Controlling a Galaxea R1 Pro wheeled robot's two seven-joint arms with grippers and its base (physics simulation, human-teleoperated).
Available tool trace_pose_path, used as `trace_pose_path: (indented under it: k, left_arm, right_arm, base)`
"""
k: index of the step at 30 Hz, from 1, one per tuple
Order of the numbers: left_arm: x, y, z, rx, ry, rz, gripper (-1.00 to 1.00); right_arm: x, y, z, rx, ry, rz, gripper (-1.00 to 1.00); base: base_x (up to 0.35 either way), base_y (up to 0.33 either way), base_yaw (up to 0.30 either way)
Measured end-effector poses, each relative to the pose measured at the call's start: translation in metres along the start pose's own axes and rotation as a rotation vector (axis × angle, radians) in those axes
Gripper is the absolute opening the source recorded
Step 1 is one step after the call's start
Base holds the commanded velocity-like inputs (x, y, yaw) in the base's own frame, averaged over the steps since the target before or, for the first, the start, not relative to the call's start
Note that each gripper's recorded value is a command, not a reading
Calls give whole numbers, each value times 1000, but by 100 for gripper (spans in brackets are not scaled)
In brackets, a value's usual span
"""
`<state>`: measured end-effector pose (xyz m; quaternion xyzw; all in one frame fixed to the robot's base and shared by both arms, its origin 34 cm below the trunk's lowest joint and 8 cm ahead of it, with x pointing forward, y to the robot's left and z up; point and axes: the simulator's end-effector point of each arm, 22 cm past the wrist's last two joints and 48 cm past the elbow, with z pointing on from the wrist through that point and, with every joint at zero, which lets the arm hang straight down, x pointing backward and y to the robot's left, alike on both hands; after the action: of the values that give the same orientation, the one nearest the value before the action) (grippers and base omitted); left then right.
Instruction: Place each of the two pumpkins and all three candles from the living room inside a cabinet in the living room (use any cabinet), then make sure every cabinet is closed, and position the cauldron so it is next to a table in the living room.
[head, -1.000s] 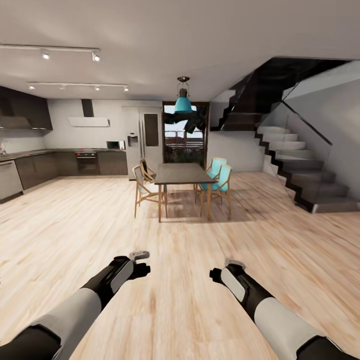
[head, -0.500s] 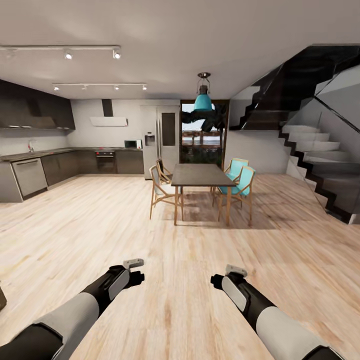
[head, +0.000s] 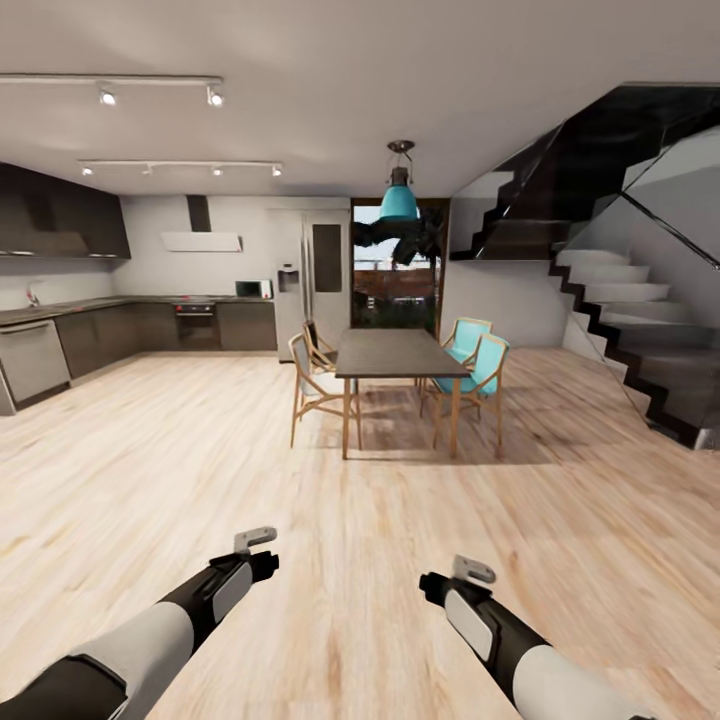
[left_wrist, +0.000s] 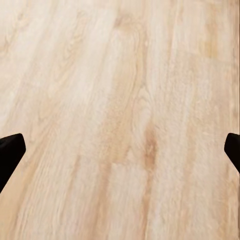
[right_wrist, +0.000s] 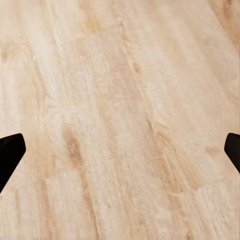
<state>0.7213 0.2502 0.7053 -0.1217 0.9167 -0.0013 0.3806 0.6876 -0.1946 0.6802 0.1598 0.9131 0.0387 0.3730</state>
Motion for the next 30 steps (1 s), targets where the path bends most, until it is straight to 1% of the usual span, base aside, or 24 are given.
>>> trace_pose_path:
  k: [4, 7, 13, 18, 23, 30]
  left_arm:
    - [1, 0, 0, 1, 0, -1, 100]
    - [3, 0, 1, 1, 1, 0, 100]
    - [29, 7, 3, -8, 28, 0, 100]
    - [57, 14, 5, -17, 58, 0, 100]
    - [64, 17, 6, -22, 37, -9, 100]
    - [67, 19, 6, -24, 28, -11, 100]
  right_arm:
    - [4, 2, 2, -26, 2, 8, 100]
    - [9, 3, 2, -31, 8, 11, 100]
    - [32, -3, 3, -28, 35, 11, 100]
    - [41, -9, 4, -20, 47, 13, 100]
    - [43, -11, 4, -17, 50, 16, 100]
    - [46, -14, 4, -14, 55, 16, 100]
  base:
    - [327, 80, -271]
    - [298, 159, -282]
    - [232, 123, -287]
    - [82, 31, -290]
    - [21, 8, -291]
    - [4, 2, -291]
